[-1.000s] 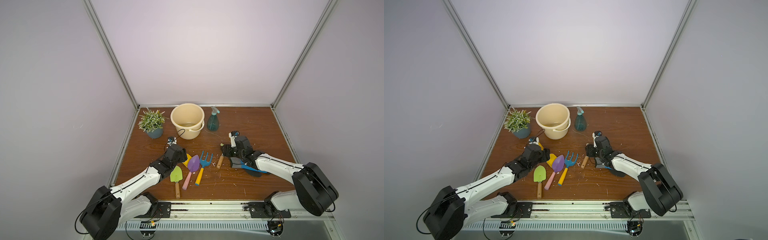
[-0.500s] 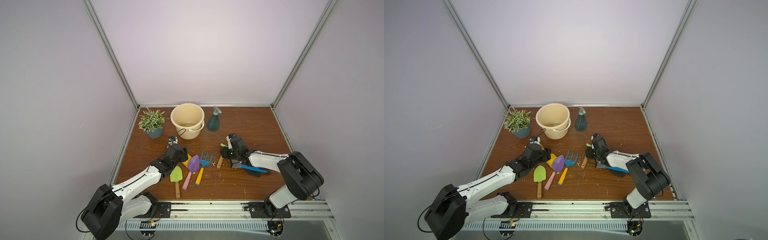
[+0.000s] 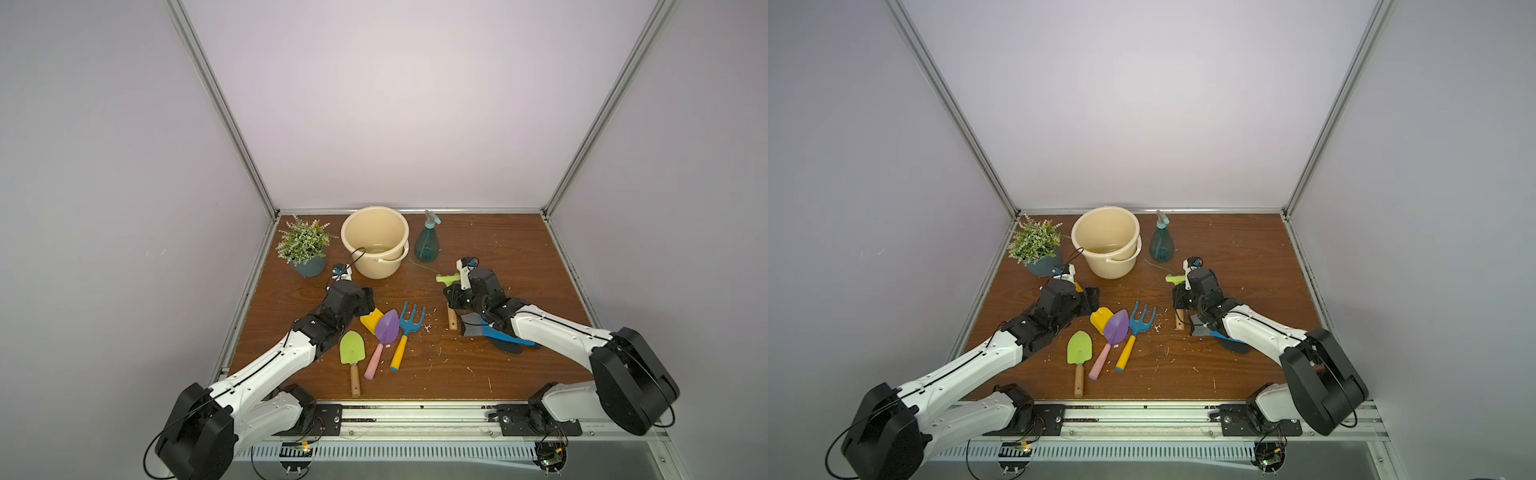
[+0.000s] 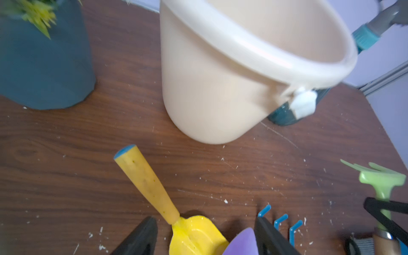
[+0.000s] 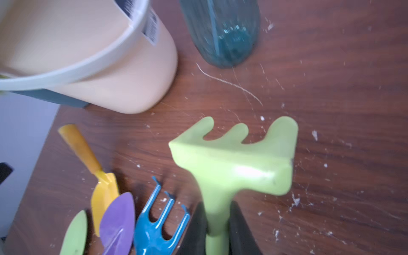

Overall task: Organize the gardening tools
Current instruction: Pick up the gardening tool from the center of the board, then place the gardening tool in the container.

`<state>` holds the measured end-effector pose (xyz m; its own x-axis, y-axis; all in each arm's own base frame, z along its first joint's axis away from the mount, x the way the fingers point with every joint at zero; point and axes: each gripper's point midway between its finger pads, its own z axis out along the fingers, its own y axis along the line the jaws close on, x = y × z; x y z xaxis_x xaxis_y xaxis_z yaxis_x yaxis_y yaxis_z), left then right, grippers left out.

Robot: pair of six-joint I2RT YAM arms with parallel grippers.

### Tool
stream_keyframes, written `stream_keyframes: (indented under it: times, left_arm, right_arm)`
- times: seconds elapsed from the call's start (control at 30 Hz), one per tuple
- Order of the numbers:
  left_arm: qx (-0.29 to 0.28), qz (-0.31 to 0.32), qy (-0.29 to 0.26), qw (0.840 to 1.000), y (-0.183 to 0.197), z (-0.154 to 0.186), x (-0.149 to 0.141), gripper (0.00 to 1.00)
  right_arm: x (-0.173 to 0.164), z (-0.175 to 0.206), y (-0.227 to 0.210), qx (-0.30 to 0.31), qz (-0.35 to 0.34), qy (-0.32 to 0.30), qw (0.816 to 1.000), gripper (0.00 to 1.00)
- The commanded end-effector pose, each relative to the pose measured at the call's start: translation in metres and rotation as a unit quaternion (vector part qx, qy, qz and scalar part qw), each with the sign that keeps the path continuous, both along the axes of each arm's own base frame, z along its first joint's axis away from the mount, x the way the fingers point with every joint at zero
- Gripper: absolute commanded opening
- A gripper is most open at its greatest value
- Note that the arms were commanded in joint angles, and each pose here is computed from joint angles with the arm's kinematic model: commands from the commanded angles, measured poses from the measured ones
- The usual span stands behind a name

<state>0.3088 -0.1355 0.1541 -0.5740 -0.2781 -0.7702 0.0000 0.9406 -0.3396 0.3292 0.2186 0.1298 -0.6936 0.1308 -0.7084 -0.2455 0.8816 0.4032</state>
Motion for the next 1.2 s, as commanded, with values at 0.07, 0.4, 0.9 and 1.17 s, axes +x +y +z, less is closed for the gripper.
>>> stream_keyframes:
  times: [0.07,0.4,0.9,1.17]
  left_arm:
    - [0.003,0.012,-0.028,1.000,0.018,0.036,0.008,0.75]
    - [-0.013,0.042,-0.034,0.998,0.033,0.045,0.003,0.74]
    - [-0.023,0.077,-0.037,0.996,0.051,0.047,-0.014,0.75]
    - [-0.013,0.080,-0.035,0.996,0.054,0.045,-0.013,0.75]
  right_arm:
    - [0.007,0.108,0.035,0.018,0.074,-0.142,0.987,0.10]
    - [0.073,0.241,0.122,0.080,0.149,-0.276,0.946,0.11]
    - [0.192,0.213,0.249,0.122,0.199,-0.290,0.928,0.11]
    - [0.183,0.160,0.266,0.108,0.219,-0.276,0.930,0.14]
